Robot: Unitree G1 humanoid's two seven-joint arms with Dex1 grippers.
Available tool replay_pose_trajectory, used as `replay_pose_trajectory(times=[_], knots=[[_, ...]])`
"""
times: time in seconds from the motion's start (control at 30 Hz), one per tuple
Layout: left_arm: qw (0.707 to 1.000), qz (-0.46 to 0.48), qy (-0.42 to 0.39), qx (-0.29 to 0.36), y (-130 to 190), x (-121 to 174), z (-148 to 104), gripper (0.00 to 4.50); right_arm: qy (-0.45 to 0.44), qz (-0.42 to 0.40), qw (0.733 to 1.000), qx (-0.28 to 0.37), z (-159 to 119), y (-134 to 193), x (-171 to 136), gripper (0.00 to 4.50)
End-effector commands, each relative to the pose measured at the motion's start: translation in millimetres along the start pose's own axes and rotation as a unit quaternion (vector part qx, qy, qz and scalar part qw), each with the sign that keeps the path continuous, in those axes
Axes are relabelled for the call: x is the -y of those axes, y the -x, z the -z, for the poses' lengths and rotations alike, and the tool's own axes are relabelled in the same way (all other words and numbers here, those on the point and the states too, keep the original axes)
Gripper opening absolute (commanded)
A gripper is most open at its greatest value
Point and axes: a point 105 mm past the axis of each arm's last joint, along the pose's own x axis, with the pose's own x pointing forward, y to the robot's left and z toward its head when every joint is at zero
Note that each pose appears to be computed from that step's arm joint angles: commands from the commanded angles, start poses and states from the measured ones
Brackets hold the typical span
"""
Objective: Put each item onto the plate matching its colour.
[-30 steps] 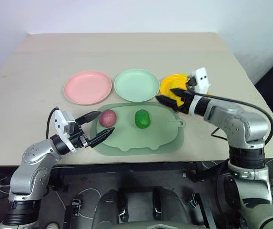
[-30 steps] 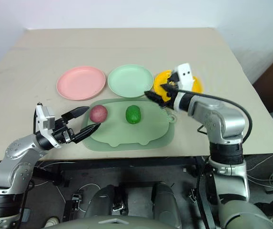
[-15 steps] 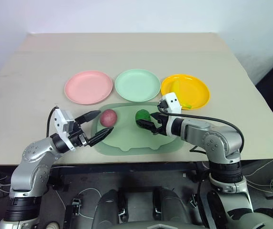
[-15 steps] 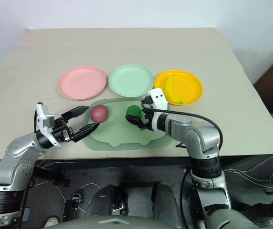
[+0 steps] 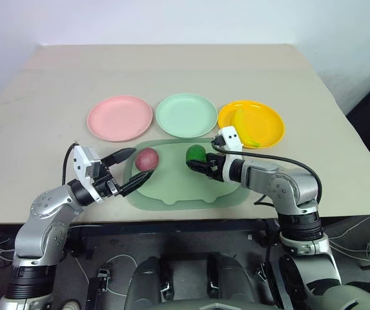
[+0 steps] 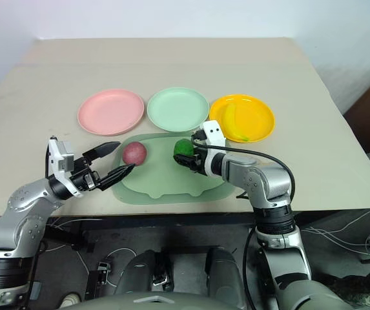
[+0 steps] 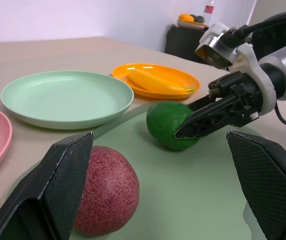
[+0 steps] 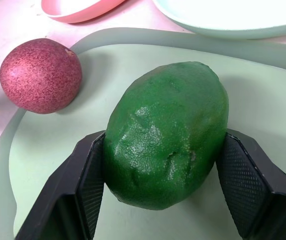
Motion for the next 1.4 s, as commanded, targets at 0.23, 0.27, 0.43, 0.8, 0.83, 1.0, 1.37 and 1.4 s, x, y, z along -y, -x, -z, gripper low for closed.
replay_pose_trajectory(times=[0.23,0.27,0.43,0.8,0.83,1.0,1.37,1.4], knots=[[0.999,-0.014,-0.029,0.010,6,2,-13,4.50,0.072,-0.040,0.991,0.102,-86,-17,-19,2.90],[0.999,-0.016,-0.030,0.009,6,2,-13,4.50,0.073,-0.031,0.992,0.100,-89,-25,-15,2.90],[0.999,-0.026,-0.036,0.003,10,-1,-14,4.50,0.076,0.013,0.994,0.072,-94,-59,8,2.90],[0.998,-0.040,-0.044,0.003,13,-4,-17,4.50,0.120,0.007,0.993,0.007,-80,-82,18,3.88],[0.998,-0.039,-0.044,0.003,12,-4,-17,4.50,0.121,0.006,0.992,0.017,-85,-81,18,4.21],[0.998,-0.035,-0.048,0.005,3,-2,-22,4.50,0.125,0.002,0.991,0.042,-97,-65,20,4.48],[0.992,-0.091,-0.085,-0.021,-17,-14,-17,4.50,0.159,-0.095,0.978,0.094,-64,9,-29,4.48],[0.992,-0.093,-0.080,-0.020,-18,-15,-15,4.50,0.160,-0.094,0.978,0.093,-60,14,-30,4.48]])
